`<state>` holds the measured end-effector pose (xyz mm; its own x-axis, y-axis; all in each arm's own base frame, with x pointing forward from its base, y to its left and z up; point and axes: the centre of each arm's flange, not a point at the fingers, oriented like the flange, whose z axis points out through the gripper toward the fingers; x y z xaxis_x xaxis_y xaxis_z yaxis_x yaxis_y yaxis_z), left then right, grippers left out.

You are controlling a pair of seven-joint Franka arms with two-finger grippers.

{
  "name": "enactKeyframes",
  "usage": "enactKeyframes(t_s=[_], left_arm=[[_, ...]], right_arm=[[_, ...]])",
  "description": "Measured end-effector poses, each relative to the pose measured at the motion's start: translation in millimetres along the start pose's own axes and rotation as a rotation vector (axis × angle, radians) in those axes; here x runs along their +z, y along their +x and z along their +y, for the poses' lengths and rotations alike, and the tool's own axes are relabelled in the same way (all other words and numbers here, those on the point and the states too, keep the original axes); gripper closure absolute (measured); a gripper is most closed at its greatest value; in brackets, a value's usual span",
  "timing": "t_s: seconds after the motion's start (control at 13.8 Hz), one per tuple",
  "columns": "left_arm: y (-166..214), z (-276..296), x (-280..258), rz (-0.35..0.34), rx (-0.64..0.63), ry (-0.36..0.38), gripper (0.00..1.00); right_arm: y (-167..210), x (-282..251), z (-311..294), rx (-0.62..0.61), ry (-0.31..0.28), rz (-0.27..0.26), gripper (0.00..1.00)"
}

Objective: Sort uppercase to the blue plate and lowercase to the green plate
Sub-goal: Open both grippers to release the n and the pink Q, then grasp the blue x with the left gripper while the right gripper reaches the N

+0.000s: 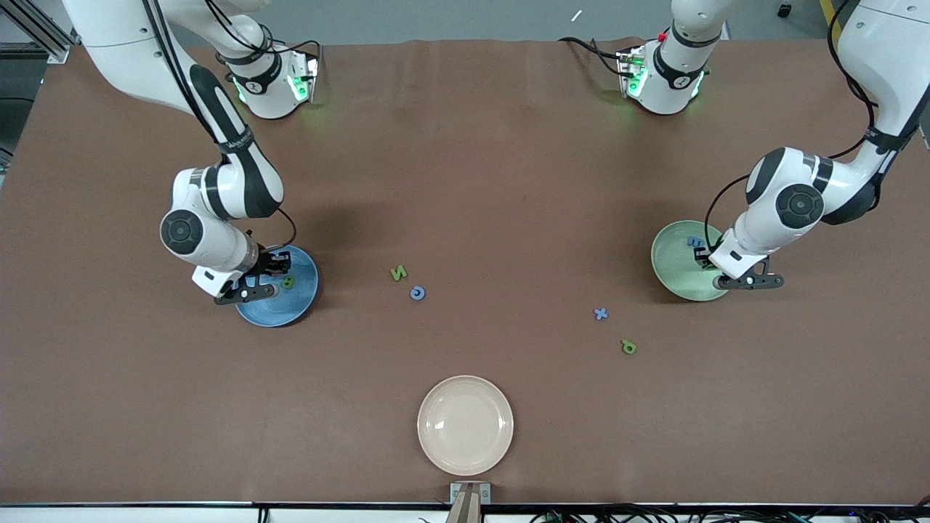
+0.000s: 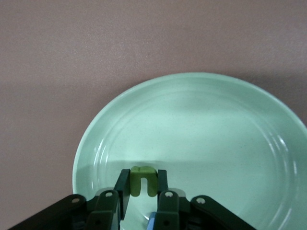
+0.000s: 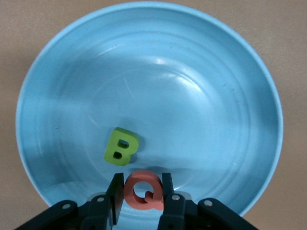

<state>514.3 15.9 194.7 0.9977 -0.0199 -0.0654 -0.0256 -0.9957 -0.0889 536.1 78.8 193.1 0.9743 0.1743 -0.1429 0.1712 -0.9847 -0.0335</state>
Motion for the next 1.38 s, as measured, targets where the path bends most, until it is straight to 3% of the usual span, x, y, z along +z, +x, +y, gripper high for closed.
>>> enactKeyframes(t_s=[0.36,0.44,0.65,0.87,1.02,1.38], left_arm=[[-1,-5,6,-0.004,0.008,0.003,0.74],[-1,-5,6,-0.004,0.008,0.003,0.74],[0,-4,4,0.004,0.009,0.002,0.52],[9,7,-8,0.034,0.027,-0.004,0.2],[17,25,-24,0.068,0.021,-0.014,0.02],[33,95,-62,0.122,-0.093,-0.027,0.0]], right_arm=[[-5,6,-2,-0.001,0.002,-0.019,0.63],[-5,6,-2,-0.001,0.002,-0.02,0.59],[-4,3,-2,-0.001,0.005,-0.042,0.3],[13,-31,-4,0.05,0.017,-0.097,0.0],[28,-69,-7,0.148,0.018,-0.124,0.0],[39,-133,-13,0.33,0.012,-0.143,0.0]])
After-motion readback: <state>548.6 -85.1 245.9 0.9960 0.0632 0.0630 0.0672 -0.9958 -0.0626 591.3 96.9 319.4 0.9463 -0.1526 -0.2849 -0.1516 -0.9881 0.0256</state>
